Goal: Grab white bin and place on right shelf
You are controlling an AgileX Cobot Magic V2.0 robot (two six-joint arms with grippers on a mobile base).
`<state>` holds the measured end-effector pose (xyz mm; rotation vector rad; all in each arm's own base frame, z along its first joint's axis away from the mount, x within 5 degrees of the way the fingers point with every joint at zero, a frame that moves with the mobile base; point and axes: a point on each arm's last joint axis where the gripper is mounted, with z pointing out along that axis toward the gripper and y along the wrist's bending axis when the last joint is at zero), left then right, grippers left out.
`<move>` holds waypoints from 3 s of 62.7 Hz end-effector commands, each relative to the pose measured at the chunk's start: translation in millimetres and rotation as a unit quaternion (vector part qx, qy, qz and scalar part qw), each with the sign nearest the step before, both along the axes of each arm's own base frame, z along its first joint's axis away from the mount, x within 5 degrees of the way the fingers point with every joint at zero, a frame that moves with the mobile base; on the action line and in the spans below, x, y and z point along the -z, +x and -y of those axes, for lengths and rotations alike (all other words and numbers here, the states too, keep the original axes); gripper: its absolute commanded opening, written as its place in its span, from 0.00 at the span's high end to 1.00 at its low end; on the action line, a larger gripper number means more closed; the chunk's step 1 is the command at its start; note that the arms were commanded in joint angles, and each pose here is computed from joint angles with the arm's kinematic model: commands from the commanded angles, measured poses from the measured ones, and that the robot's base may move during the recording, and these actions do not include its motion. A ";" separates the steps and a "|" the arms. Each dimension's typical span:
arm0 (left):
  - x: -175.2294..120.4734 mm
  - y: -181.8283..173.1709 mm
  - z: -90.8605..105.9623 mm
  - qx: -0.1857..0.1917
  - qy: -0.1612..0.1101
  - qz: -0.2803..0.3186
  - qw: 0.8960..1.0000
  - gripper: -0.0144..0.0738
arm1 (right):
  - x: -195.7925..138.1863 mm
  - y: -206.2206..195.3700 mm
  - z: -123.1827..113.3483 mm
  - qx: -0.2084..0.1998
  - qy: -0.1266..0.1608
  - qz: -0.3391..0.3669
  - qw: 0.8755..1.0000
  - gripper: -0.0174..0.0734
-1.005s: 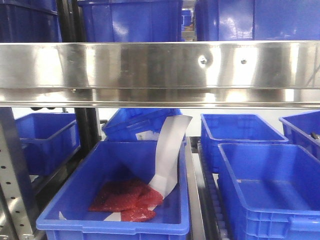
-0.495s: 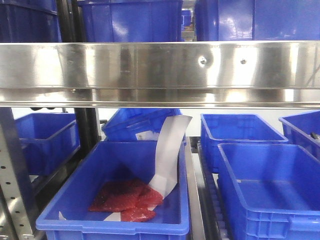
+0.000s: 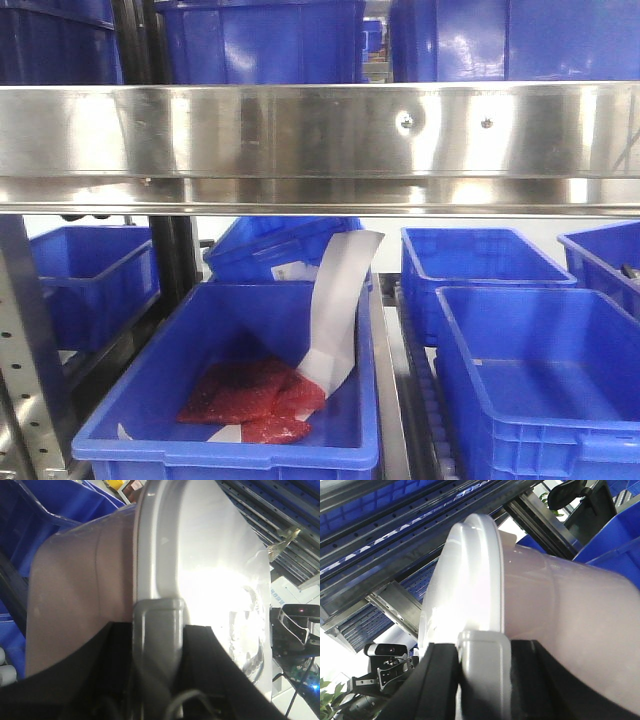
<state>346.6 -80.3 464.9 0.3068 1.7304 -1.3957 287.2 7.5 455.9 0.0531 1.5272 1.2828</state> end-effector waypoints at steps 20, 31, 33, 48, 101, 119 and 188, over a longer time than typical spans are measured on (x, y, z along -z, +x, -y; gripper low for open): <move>-32.9 -44.2 22.3 0.130 -0.032 0.048 0.990 0.94 | -33.1 -31.4 -21.8 -0.107 0.042 0.074 0.991 0.54; -33.3 -43.8 22.2 0.127 -0.035 0.048 0.990 0.94 | -33.2 -31.3 -21.7 -0.107 0.043 0.074 0.991 0.54; -33.3 -43.8 22.2 0.127 -0.035 0.048 0.990 0.94 | -33.3 -31.3 -21.7 -0.107 0.043 0.074 0.991 0.54; -33.8 -40.7 17.8 0.113 -0.056 -0.001 0.992 0.94 | -35.6 -31.5 -20.7 -0.121 0.094 0.035 0.988 0.54; -35.7 -11.7 -15.8 -0.060 -0.094 -0.034 0.993 0.94 | -43.0 46.2 -106.5 -0.202 0.146 -0.029 0.968 0.54; -26.3 0.5 -23.7 -0.137 -0.038 -0.022 0.990 0.94 | -21.0 82.0 -120.8 -0.200 0.149 -0.056 0.967 0.54; 43.8 51.2 -25.6 -0.132 0.057 -0.095 0.985 0.32 | 51.4 132.2 -128.8 -0.155 0.060 -0.117 0.979 0.11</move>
